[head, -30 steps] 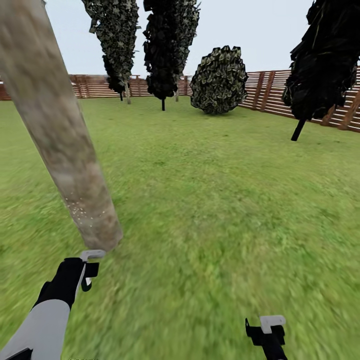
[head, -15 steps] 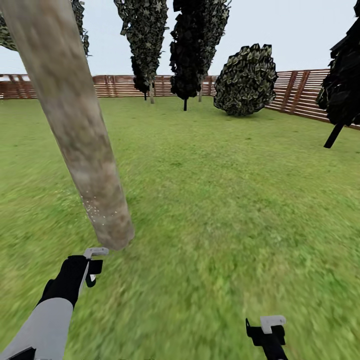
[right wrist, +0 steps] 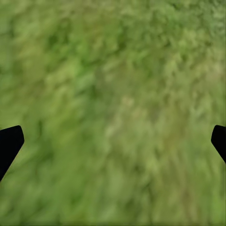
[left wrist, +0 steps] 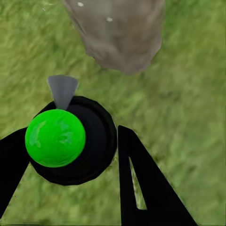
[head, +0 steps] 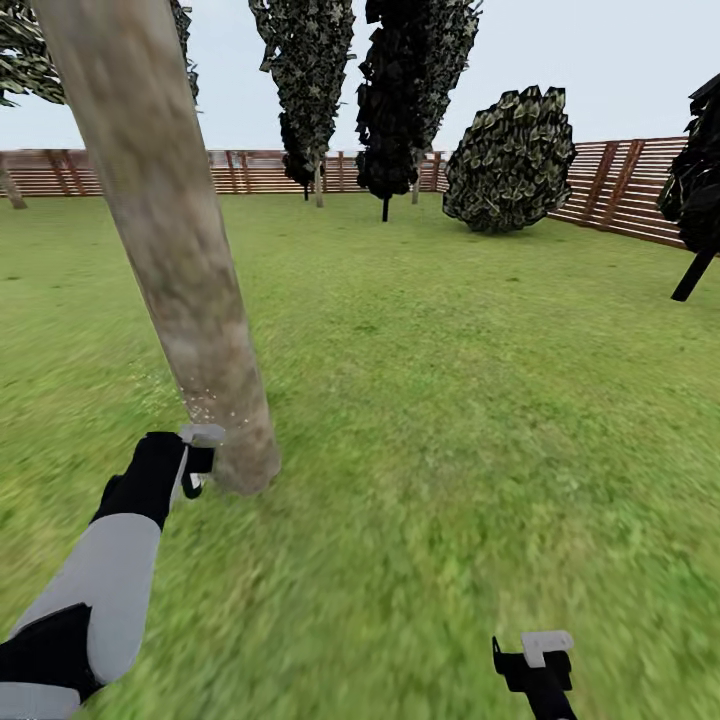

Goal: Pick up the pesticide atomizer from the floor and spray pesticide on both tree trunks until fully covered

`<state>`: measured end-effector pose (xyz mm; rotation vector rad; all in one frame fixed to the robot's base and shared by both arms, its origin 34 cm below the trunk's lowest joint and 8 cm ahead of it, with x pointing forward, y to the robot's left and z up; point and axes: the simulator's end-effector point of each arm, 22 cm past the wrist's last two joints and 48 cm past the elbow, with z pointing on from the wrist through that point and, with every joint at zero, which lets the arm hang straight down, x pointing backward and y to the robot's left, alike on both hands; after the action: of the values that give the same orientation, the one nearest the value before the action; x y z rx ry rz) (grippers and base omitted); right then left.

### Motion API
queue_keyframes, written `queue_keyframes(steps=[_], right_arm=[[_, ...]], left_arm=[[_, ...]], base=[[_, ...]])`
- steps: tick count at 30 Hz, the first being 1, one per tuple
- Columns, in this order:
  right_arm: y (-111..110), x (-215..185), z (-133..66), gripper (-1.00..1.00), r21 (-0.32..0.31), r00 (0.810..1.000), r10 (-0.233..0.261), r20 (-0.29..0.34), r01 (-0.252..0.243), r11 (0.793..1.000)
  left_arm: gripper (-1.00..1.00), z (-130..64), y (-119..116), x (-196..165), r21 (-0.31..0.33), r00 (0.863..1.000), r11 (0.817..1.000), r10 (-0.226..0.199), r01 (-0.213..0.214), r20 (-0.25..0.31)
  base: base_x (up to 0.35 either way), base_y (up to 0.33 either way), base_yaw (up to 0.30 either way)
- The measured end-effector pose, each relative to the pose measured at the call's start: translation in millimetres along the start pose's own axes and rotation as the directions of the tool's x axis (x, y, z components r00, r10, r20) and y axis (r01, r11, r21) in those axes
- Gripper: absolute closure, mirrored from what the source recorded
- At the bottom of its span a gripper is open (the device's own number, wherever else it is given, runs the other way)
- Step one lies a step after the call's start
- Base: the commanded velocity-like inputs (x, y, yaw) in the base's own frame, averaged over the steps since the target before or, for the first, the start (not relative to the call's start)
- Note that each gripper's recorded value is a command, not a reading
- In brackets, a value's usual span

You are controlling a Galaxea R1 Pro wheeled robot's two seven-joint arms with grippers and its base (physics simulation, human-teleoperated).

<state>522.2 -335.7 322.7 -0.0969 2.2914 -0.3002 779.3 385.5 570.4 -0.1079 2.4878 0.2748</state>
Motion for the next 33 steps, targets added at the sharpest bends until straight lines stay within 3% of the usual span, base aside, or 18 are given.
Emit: queue_keyframes(steps=[1, 2, 6, 8, 12, 13, 14, 17, 20, 33], right_arm=[[0, 0, 0.0, -1.0, 0.0, 1.0, 0.0, 0.0, 0.0, 1.0], [0, 0, 0.0, -1.0, 0.0, 1.0, 0.0, 0.0, 0.0, 1.0], [0, 0, -0.1, -1.0, 0.0, 1.0, 0.0, 0.0, 0.0, 1.0], [0, 0, 0.0, -1.0, 0.0, 1.0, 0.0, 0.0, 0.0, 1.0], [0, 0, 0.0, -1.0, 0.0, 1.0, 0.0, 0.0, 0.0, 1.0], [0, 0, 0.0, -1.0, 0.0, 1.0, 0.0, 0.0, 0.0, 1.0], [0, 0, 0.0, -1.0, 0.0, 1.0, 0.0, 0.0, 0.0, 1.0], [0, 0, -0.2, -1.0, 0.0, 1.0, 0.0, 0.001, 0.0, 1.0], [0, 0, -0.2, -1.0, 0.001, 1.0, 0.0, 0.001, 0.0, 1.0], [-1, 0, 0.0, -1.0, 0.001, 1.0, 0.0, 0.0, 0.0, 1.0]], left_arm=[[1.0, 0.2, 8, 0, -0.007, 1.0, 1.0, -0.003, 0.003, 0.0], [1.0, -0.6, 5, -2, 0.036, 1.0, 0.999, -0.007, 0.007, 0.003], [1.0, -21.7, -18, -36, 0.081, 0.999, 0.997, -0.004, 0.0, 0.04], [1.0, -34.3, -5, -55, 0.058, 0.999, 0.998, -0.014, 0.011, 0.048], [1.0, -38.5, 59, -59, -0.031, 0.998, 0.999, -0.028, 0.029, 0.059], [1.0, -39.0, 63, -58, -0.037, 0.998, 0.999, -0.027, 0.029, 0.06], [1.0, -40.1, 61, -60, -0.033, 0.998, 0.999, -0.025, 0.028, 0.065], [1.0, -50.5, 47, -77, -0.048, 0.993, 0.998, 0.047, -0.042, 0.106], [1.0, -57.1, 25, -86, -0.03, 0.989, 0.997, 0.068, -0.065, 0.131], [1.0, -58.0, 19, -88, -0.026, 0.988, 0.997, 0.072, -0.069, 0.136]], base=[[0.0, 0.0, 0.0], [0.0, 0.0, 0.0], [0.0, 0.0, 0.0], [0.0, 0.0, 0.0], [0.0, 0.0, 0.093], [0.0, 0.0, 0.243], [0.005, 0.0, 0.263], [0.128, -0.077, 0.133], [0.226, -0.154, 0.017], [0.049, -0.259, 0.0]])
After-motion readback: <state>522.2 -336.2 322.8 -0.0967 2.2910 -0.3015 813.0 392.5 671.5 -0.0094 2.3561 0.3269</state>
